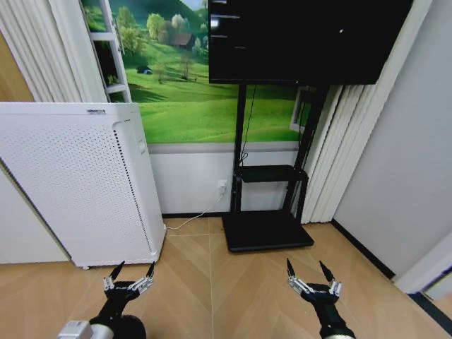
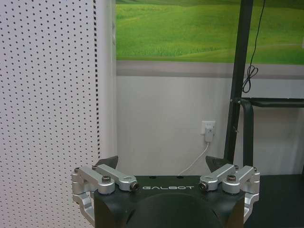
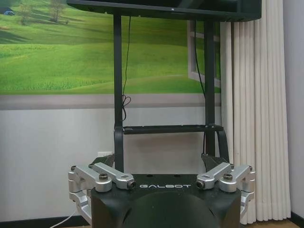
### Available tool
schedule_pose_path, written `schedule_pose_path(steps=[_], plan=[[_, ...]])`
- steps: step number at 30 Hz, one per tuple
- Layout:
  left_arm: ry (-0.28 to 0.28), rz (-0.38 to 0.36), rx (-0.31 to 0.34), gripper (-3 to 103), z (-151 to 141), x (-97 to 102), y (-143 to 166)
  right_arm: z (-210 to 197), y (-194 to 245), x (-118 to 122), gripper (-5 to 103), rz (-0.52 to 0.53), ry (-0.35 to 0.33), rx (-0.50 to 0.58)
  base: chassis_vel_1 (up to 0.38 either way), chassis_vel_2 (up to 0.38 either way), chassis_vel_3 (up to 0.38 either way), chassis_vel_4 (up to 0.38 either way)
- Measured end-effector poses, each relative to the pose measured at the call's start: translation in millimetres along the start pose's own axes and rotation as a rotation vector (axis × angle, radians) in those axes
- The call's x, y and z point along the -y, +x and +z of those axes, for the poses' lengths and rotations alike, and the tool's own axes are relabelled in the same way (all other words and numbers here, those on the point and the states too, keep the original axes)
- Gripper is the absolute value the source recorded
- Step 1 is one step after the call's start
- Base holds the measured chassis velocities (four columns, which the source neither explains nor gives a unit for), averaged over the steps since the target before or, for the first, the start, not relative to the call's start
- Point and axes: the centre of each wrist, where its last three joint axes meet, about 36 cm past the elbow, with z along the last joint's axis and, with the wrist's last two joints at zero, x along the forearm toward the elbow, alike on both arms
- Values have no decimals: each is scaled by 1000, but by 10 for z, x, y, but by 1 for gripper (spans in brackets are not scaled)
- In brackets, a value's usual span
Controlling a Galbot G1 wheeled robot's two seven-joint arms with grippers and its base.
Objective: Pick up the trash bin and place the garbage on the floor into it.
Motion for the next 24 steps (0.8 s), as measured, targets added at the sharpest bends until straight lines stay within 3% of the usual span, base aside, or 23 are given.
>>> schedule_pose_path(steps=[24], plan=[[0, 0, 0, 100, 0, 0, 0, 0, 0, 0, 100, 0, 0, 0, 0, 0, 0, 0]])
